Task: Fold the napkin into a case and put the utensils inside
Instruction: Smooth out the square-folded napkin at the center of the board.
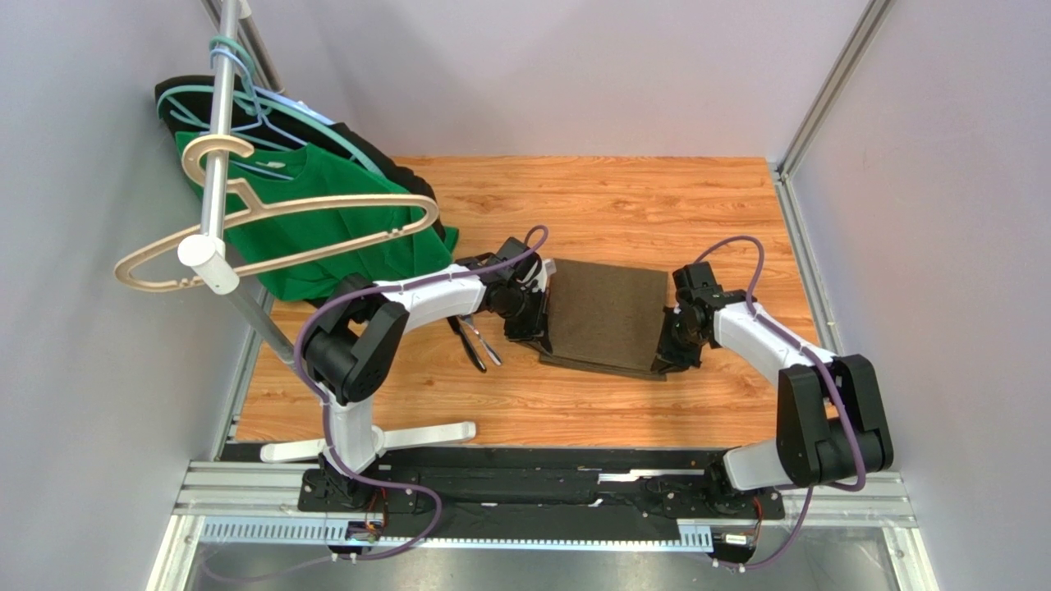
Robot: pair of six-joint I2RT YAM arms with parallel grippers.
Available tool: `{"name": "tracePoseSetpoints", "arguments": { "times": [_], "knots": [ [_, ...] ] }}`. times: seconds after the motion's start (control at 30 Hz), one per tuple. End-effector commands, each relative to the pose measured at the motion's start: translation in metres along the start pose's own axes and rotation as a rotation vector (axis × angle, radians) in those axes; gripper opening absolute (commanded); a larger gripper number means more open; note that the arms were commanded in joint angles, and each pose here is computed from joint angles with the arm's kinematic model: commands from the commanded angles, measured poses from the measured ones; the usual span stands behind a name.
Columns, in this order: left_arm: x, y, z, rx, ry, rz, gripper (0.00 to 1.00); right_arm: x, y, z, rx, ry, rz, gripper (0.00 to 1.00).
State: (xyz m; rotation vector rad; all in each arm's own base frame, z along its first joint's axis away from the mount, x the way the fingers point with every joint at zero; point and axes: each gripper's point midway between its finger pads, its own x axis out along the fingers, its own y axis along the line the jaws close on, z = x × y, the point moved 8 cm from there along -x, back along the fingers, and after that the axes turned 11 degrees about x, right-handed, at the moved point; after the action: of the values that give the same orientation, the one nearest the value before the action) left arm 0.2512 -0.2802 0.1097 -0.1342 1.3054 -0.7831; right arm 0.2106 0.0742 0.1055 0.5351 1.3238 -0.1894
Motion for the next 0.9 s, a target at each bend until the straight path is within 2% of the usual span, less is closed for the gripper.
{"name": "tracePoseSetpoints", "arguments": {
  "times": [0.0,0.47,0.5,0.57,0.6,0.67,0.7,0.73,0.77,0.8,0.87],
  "knots": [
    [0.003,0.009,-0.007,0.003,0.009,0.031,0.0,0.008,-0.009,0.002,0.025,-0.032,-0.075,0.0],
    [0.001,0.014,-0.011,0.013,0.026,0.081,0.0,-0.002,-0.01,-0.006,0.06,-0.025,-0.057,0.0],
    [-0.002,0.012,-0.01,0.023,0.02,0.077,0.03,-0.001,-0.01,-0.007,0.06,-0.015,-0.053,0.01],
    [-0.011,0.01,-0.009,0.036,0.012,0.095,0.14,-0.003,-0.008,-0.01,0.065,0.001,-0.03,0.08],
    [-0.02,0.005,-0.006,0.054,-0.014,0.092,0.25,-0.005,-0.008,-0.01,0.065,0.005,-0.021,0.21],
    [-0.031,-0.001,-0.004,0.071,-0.025,0.09,0.36,-0.016,-0.003,-0.01,0.063,-0.003,-0.003,0.3],
    [-0.038,-0.008,-0.002,0.08,-0.035,0.069,0.43,-0.026,0.0,-0.009,0.063,-0.036,0.019,0.41],
    [-0.044,-0.012,0.0,0.083,-0.035,0.052,0.44,-0.033,-0.001,-0.009,0.061,-0.049,0.021,0.48],
    [-0.046,-0.016,0.002,0.083,-0.035,0.034,0.51,-0.042,0.002,-0.003,0.055,-0.096,0.023,0.53],
    [-0.049,-0.02,0.002,0.085,-0.031,0.007,0.53,-0.049,0.002,0.0,0.049,-0.126,0.024,0.58],
    [-0.052,-0.024,0.002,0.086,-0.036,0.002,0.54,-0.054,0.005,0.005,0.031,-0.15,0.029,0.58]
  ]
}}
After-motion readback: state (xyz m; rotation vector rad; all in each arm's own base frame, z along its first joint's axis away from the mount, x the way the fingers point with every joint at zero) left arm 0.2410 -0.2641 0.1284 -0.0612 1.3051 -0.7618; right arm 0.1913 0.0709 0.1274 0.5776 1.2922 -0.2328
